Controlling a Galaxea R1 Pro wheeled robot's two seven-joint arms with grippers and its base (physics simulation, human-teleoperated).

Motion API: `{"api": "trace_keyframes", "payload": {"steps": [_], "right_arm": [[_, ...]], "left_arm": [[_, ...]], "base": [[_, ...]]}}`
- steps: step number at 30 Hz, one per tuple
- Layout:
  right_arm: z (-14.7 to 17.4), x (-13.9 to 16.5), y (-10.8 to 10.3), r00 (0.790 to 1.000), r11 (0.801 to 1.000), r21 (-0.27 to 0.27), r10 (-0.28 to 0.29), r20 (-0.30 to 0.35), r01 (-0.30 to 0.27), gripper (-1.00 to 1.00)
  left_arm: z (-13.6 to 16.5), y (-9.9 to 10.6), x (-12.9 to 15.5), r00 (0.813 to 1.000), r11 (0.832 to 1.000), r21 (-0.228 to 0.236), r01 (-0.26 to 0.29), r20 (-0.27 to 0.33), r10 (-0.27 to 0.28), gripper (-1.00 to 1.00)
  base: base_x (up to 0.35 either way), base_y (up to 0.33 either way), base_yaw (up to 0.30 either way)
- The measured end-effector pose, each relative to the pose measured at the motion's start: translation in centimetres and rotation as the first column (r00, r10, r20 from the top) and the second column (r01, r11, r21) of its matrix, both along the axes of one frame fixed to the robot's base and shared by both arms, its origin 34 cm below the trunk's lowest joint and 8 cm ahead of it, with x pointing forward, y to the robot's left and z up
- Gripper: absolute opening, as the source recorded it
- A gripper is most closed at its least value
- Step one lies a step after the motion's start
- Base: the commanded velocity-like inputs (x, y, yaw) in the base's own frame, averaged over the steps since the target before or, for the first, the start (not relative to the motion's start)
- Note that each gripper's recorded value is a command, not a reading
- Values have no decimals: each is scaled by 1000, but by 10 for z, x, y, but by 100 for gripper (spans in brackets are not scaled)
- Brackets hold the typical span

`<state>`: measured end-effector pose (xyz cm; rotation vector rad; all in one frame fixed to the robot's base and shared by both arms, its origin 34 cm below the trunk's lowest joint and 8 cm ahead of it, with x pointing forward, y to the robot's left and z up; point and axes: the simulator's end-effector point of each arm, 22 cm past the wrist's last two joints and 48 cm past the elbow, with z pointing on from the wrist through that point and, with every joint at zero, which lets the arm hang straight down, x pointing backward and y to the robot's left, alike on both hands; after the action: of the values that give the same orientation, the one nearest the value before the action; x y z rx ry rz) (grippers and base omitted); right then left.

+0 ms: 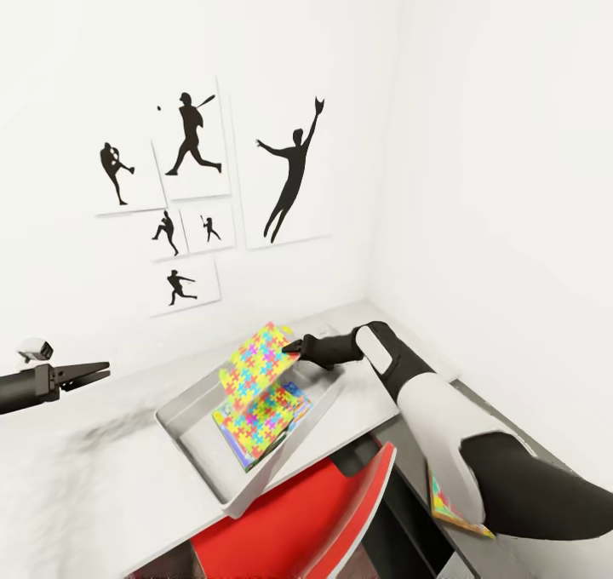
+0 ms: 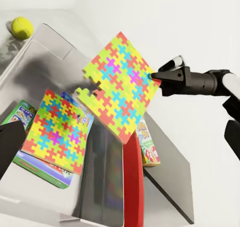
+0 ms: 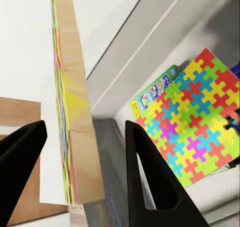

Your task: Put all the toys in the child's room - the three board games (two on the bed and one on the table), the two jigsaw puzzles on the table, and the tennis ball on the table - inside the toy box on the table in the child's room.

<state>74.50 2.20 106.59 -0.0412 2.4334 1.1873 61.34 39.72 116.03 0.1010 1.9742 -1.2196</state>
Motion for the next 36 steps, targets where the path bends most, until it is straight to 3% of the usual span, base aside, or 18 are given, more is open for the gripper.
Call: {"api": "trace_keyframes", "payload": {"steps": [6,16,24,36], "right_arm": [[5,6,1,1000,1000,-12,13,-14,-13,-100],[-21,-7,-1,995,998,-37,39,-93,-42,-100],[-38,-8,-6,992,997,-69,29,-123,-37,-100],[-53,-7,-7,990,997,-76,22,-140,-33,-100]], "left_arm": [[-4,-1,2,1000,1000,0,1,-10,-1,100],[-12,-1,4,1000,1000,-1,1,-26,-1,100],[-19,-1,6,999,1000,-4,-1,-43,0,100],[-27,-1,10,998,1000,-5,-1,-61,1,100]], "base": [[0,0,0],[0,0,0],[0,0,0],[0,0,0]]}}
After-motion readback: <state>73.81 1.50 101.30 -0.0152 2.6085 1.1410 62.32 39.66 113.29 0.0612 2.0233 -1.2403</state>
